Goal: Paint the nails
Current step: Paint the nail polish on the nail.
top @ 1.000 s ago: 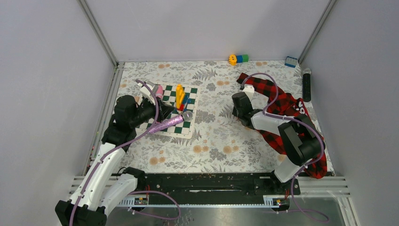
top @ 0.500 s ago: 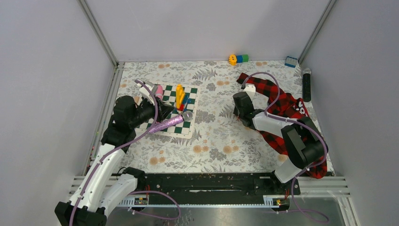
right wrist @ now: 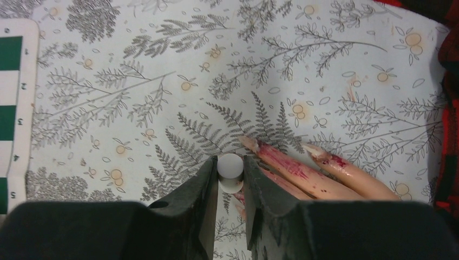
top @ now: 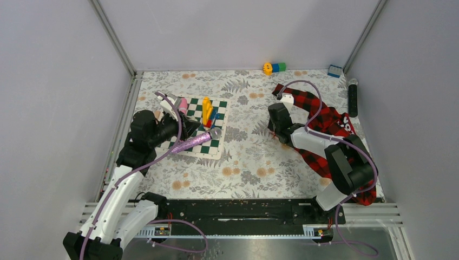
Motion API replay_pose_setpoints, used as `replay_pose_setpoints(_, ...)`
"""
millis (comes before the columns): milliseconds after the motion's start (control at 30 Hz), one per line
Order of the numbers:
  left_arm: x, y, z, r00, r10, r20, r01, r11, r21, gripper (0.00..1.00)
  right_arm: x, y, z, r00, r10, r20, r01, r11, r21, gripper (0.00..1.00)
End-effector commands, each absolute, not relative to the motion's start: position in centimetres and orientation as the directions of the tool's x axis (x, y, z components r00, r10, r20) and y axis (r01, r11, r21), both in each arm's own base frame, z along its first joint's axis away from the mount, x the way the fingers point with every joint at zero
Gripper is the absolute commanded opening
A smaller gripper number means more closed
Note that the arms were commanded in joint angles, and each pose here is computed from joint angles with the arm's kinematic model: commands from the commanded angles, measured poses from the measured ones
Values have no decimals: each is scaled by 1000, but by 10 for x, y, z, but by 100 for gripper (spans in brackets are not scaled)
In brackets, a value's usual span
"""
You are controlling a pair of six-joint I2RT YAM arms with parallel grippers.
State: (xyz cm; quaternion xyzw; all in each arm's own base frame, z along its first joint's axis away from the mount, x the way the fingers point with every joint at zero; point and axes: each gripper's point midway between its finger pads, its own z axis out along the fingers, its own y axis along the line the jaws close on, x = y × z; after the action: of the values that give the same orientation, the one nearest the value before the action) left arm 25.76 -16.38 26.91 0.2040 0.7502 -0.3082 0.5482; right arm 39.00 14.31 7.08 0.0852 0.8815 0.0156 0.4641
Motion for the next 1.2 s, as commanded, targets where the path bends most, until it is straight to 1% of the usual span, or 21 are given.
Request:
replay_pose_setpoints(0, 259, -163, 288, -248, -62, -967, 656, 724, -215, 0, 407, 153, 84, -530, 188, -827, 127, 982, 142, 0)
replay_pose_setpoints(567, 261, -163, 286, -254, -59, -965, 653, 726, -216, 0, 413, 157, 62, -563, 184, -806, 139, 982, 128, 0)
replay_pose_setpoints(1167, 261, -163, 285, -255, -58, -965, 650, 729, -216, 0, 412, 149, 53, -565, 182, -805, 175, 980, 99, 0)
